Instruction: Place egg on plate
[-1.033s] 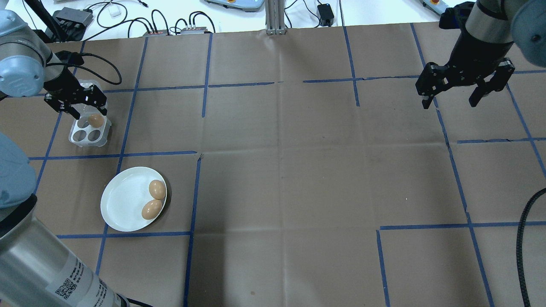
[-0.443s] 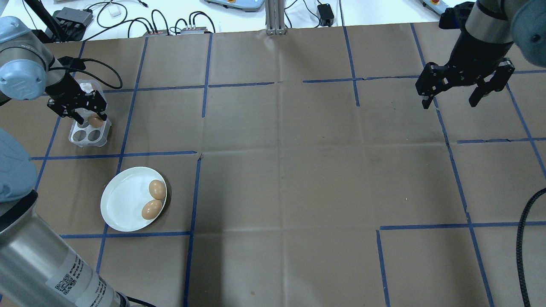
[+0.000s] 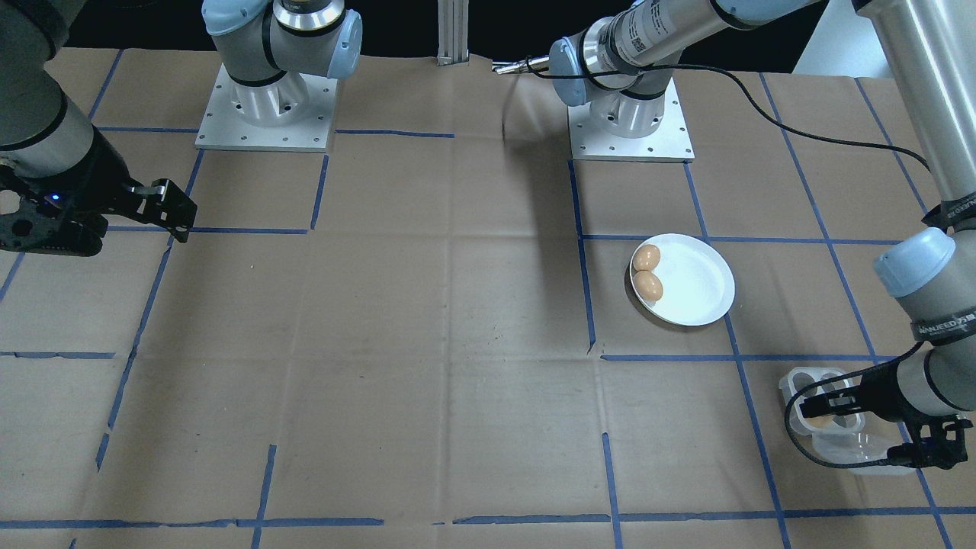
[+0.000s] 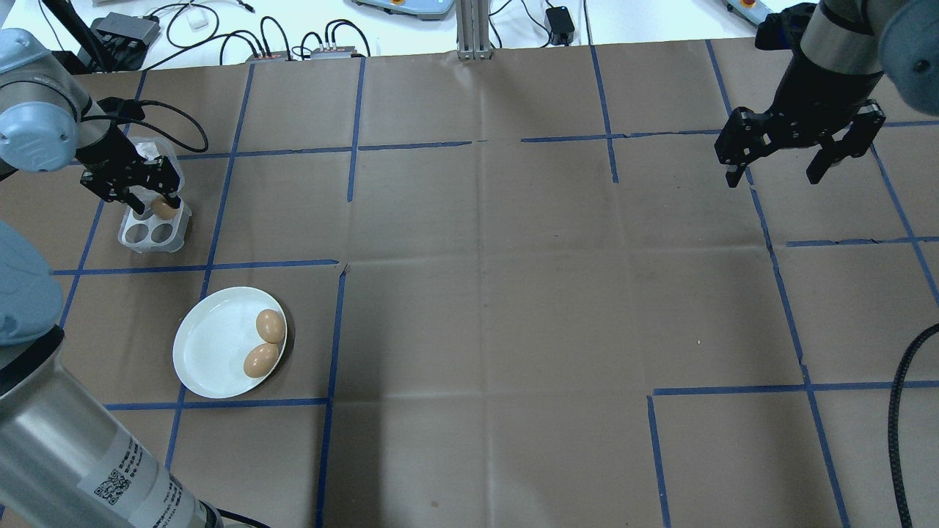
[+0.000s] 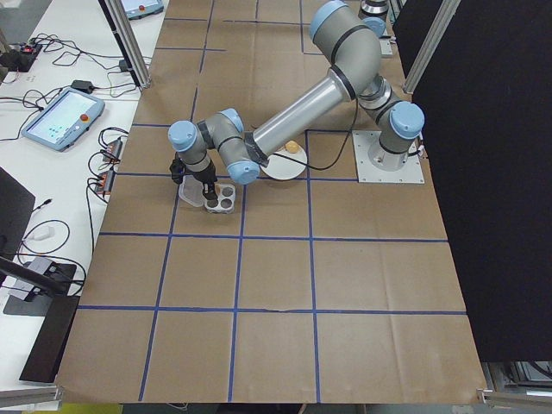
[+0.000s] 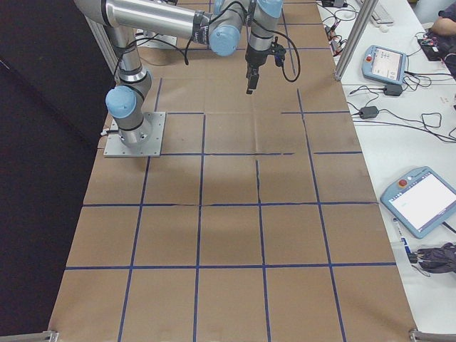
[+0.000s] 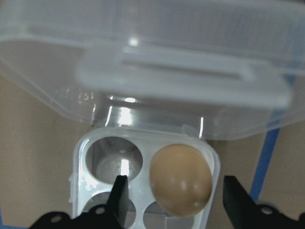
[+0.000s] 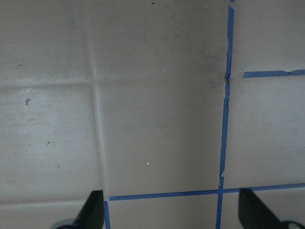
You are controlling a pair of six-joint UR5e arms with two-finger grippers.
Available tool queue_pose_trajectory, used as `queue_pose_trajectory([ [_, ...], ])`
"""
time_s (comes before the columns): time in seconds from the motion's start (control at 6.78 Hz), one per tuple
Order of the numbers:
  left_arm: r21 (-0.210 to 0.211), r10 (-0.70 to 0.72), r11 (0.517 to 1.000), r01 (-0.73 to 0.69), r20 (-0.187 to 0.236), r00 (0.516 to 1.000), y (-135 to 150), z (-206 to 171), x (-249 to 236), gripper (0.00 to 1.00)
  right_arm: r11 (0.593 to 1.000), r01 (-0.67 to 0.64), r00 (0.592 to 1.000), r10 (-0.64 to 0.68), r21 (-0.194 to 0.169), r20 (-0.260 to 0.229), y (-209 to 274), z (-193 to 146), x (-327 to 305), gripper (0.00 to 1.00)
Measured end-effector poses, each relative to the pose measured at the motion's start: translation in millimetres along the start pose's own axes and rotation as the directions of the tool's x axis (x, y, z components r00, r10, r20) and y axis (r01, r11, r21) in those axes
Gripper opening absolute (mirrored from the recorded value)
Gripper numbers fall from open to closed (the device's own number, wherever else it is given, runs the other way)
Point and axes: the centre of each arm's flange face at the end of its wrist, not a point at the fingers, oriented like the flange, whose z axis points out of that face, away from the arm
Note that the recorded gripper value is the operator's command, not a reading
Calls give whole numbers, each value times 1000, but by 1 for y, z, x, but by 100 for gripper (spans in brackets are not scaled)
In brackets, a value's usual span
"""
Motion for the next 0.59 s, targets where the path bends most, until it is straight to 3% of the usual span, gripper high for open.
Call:
queue_pose_trajectory([
  [0.59, -12, -24, 1000, 24, -4, 1000, 0, 1, 0, 24, 1000, 0, 1000, 0, 0, 0, 0, 0, 0, 100],
])
